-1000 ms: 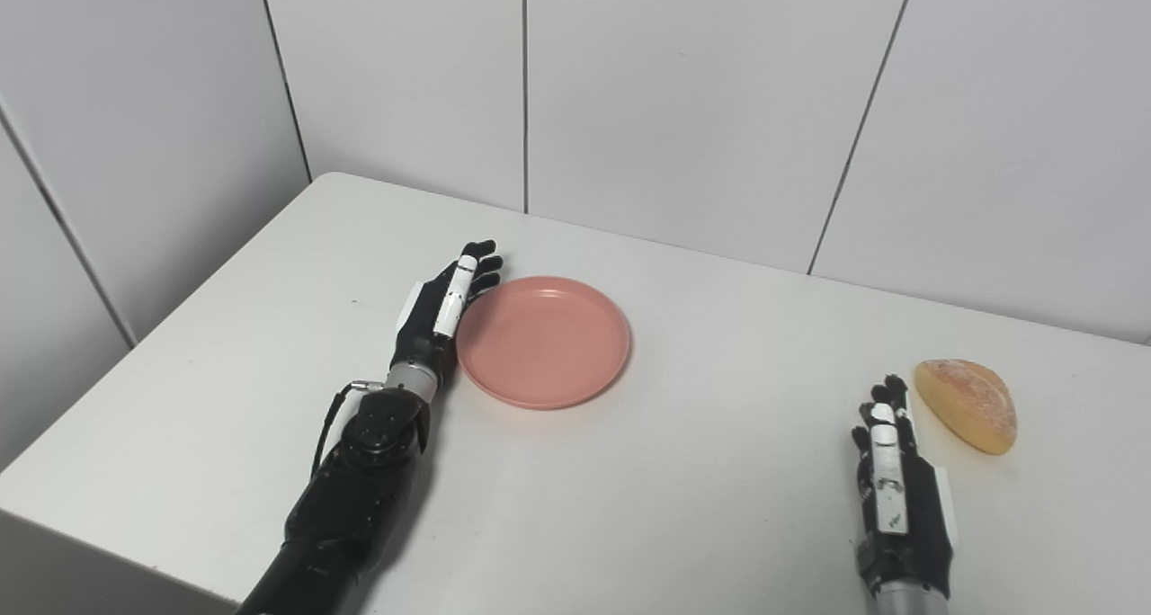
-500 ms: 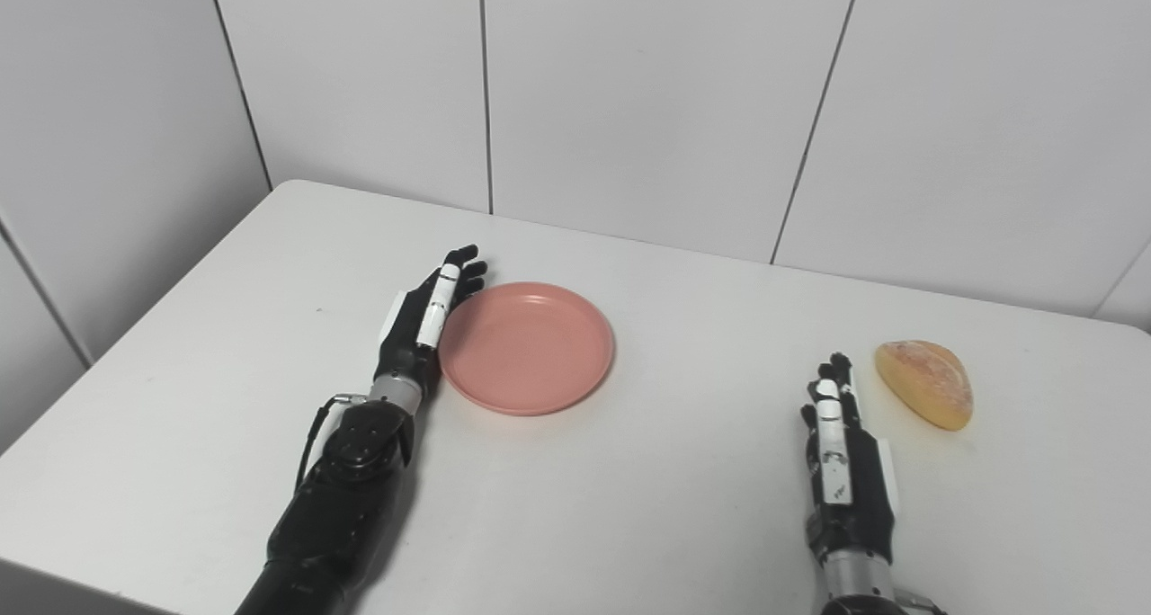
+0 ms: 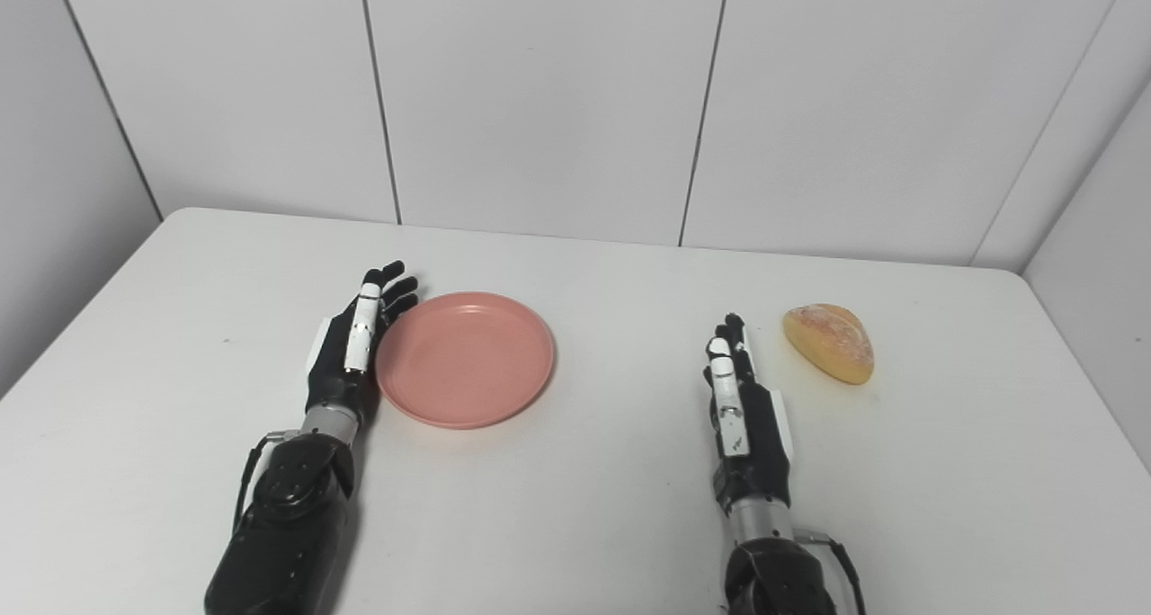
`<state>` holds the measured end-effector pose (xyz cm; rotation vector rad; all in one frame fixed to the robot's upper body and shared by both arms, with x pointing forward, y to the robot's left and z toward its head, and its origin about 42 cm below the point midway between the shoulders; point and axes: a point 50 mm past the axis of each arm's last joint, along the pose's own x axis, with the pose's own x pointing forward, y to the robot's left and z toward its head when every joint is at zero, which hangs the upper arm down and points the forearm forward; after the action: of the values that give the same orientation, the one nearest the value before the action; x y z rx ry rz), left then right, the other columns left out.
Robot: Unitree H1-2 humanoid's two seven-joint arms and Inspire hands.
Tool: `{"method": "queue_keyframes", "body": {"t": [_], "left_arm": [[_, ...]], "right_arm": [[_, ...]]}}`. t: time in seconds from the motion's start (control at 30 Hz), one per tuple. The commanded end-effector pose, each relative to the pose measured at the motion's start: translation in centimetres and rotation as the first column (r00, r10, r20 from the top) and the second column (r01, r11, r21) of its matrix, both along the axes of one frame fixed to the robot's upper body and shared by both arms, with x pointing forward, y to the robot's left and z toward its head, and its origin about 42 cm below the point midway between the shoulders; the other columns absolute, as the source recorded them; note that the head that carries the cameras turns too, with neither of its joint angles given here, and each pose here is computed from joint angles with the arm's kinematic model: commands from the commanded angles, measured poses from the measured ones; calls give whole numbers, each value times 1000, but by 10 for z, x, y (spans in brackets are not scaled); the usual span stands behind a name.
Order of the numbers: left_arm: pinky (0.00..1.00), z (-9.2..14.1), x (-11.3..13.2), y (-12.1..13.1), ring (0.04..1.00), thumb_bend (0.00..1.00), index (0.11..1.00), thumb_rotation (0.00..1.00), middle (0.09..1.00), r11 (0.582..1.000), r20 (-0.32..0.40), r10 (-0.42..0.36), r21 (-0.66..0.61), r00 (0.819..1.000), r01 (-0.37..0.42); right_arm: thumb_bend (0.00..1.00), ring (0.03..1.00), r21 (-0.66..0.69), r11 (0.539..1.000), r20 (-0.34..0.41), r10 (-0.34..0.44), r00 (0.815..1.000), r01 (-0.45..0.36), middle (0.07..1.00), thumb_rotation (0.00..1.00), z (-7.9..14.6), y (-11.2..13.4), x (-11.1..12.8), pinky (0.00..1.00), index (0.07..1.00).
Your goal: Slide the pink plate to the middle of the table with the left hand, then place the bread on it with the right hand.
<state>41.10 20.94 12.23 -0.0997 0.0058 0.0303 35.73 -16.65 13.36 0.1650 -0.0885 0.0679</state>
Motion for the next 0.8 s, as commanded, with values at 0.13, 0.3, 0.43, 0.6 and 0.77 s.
{"method": "queue_keyframes", "body": {"t": [0.13, 0.3, 0.43, 0.6, 0.77], "left_arm": [[841, 3, -6, -29, 848, 434, 806, 1000, 823, 987, -17, -118, -112, 993, 115], [860, 4, -13, -38, 872, 467, 829, 1000, 845, 978, -30, -168, -130, 985, 163], [864, 5, -18, -47, 873, 471, 835, 1000, 849, 977, -33, -174, -132, 984, 168], [923, 5, -24, -55, 890, 470, 844, 1000, 863, 973, -33, -194, -133, 980, 188], [928, 0, -28, -60, 898, 500, 855, 1000, 870, 968, -22, -211, -143, 977, 206]], "right_arm": [[461, 1000, -4, 1000, 80, 18, 997, -17, 1000, 965, 25, 10, 11, 1000, 1000], [458, 1000, -21, 1000, 81, 21, 996, -19, 1000, 977, 26, 13, 12, 1000, 1000], [441, 1000, -19, 1000, 82, 21, 996, -20, 1000, 998, 27, 15, 13, 1000, 1000], [436, 1000, -20, 1000, 79, 15, 997, -14, 1000, 994, 27, 16, 14, 1000, 1000], [458, 1000, -13, 1000, 85, 11, 996, -10, 1000, 959, 27, 18, 15, 1000, 1000]]}}
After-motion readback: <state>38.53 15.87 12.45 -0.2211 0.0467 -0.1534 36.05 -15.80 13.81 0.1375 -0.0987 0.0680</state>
